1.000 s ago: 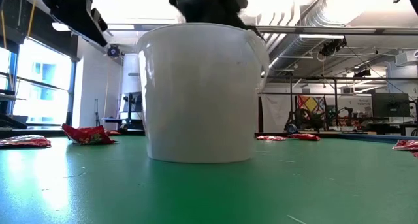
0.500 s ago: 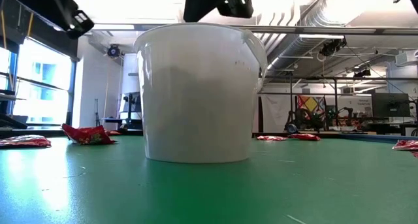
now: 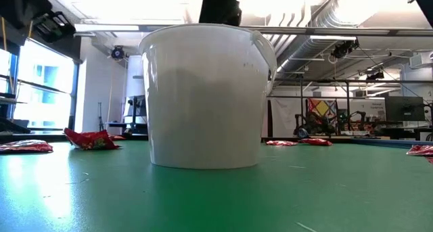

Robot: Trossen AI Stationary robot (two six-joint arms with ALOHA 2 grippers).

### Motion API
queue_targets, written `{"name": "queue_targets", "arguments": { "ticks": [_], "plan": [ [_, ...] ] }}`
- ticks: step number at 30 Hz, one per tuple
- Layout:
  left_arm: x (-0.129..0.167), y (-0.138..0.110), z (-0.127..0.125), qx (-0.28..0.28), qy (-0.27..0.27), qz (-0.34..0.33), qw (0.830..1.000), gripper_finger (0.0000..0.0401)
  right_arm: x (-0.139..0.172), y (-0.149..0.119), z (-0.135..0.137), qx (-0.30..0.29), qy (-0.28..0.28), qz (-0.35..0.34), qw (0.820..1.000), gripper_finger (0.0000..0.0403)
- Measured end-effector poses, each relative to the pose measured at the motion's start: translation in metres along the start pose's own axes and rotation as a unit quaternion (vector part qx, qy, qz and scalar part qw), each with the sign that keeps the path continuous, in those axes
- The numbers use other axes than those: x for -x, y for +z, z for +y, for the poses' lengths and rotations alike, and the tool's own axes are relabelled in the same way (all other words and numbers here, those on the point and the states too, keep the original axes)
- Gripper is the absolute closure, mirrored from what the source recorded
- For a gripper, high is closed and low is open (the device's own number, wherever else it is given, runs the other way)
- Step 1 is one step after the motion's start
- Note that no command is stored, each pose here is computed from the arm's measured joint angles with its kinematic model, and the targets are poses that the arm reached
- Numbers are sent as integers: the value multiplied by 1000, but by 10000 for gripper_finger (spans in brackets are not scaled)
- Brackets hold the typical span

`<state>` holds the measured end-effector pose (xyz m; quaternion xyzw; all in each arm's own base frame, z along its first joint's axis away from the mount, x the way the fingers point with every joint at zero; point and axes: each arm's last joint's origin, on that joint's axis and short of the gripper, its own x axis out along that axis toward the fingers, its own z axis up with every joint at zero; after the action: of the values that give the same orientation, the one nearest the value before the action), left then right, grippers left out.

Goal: Sort candy by brand, put in halloween buckets
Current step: Put the yellow candy into the white bucket

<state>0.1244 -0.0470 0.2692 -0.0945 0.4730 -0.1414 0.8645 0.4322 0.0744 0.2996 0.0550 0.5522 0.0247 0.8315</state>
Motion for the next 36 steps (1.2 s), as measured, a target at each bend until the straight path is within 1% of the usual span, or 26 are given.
{"name": "queue_targets", "arguments": {
  "ticks": [4,7,10,12,17,20,25,27,30,33,36],
  "plan": [
    [-1,-4,-10,5,-20,11,1000,400,11,-1,-8,29,-2,-1,1000,403],
    [-3,-7,-18,7,-36,26,999,400,26,-2,-13,47,-2,-16,999,403],
    [-7,-10,-27,6,-46,47,998,400,37,-9,-20,54,-2,-25,998,403],
    [-11,-12,-33,6,-52,64,997,400,39,-15,-25,50,-3,-29,998,403],
    [-22,-18,-48,-1,-57,109,992,400,43,-33,-29,27,4,-78,997,403],
    [-29,-21,-57,-4,-62,126,990,400,44,-45,-30,-2,13,-113,994,403],
    [-39,-23,-70,15,-73,144,987,399,50,-68,-32,-53,11,-157,986,403],
    [-45,-24,-74,27,-73,158,984,393,51,-76,-31,-65,6,-164,984,403],
    [-55,-27,-78,53,-53,185,980,374,54,-83,-30,-74,-1,-174,982,403],
    [-66,-29,-81,57,-43,211,975,349,53,-86,-30,-75,-6,-176,982,403],
    [-76,-30,-86,54,-47,226,972,323,53,-86,-30,-73,-6,-176,982,403]
  ]
}}
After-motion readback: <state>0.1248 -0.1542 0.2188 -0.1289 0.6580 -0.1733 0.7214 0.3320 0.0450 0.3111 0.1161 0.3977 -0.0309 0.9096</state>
